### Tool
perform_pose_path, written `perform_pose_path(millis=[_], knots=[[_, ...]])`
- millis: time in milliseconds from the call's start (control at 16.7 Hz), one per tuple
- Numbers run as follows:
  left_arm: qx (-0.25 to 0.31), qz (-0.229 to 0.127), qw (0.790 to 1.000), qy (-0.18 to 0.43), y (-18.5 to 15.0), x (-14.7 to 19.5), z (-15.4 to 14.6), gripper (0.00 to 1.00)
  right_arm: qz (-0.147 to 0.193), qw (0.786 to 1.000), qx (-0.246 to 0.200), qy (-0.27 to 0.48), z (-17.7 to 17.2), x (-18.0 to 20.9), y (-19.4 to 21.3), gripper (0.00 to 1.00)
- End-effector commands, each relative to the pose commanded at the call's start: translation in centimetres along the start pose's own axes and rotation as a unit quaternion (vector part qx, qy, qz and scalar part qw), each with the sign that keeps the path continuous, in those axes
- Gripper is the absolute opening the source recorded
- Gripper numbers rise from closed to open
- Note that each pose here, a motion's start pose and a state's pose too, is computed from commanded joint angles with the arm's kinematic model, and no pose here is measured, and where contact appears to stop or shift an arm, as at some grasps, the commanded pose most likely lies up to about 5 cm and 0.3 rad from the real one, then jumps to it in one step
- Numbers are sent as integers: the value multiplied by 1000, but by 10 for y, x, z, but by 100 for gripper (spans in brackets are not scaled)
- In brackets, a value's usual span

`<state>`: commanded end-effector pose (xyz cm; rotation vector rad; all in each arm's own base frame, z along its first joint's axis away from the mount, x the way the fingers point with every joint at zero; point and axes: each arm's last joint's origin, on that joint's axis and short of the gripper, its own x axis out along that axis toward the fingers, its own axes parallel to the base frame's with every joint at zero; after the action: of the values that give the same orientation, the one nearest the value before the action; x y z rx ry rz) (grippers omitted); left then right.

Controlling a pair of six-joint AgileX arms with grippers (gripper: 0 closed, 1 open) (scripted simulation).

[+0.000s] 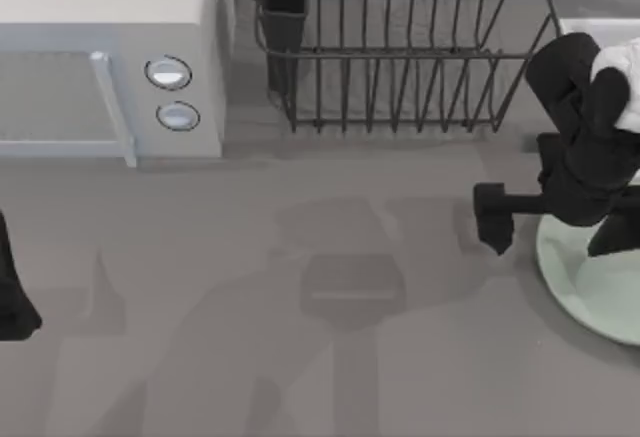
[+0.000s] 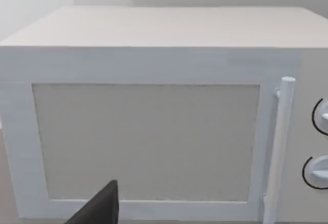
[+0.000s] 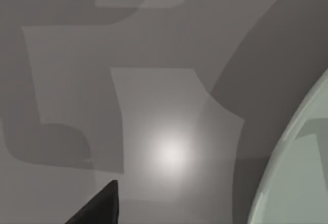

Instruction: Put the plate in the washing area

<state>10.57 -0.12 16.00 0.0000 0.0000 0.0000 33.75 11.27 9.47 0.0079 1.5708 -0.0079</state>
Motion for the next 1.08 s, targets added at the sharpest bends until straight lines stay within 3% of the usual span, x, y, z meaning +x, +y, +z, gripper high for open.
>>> perform_pose_path(millis=[180, 960, 1080], knots=[[0, 0, 1000, 0, 0, 0, 0, 100, 0, 1000, 0, 0, 0, 0, 0, 100], [0, 0, 1000, 0, 0, 0, 0, 100, 0, 1000, 0, 0, 0, 0, 0, 2], [0, 0, 1000, 0, 0, 0, 0, 100, 0, 1000, 0, 0, 0, 0, 0, 0]])
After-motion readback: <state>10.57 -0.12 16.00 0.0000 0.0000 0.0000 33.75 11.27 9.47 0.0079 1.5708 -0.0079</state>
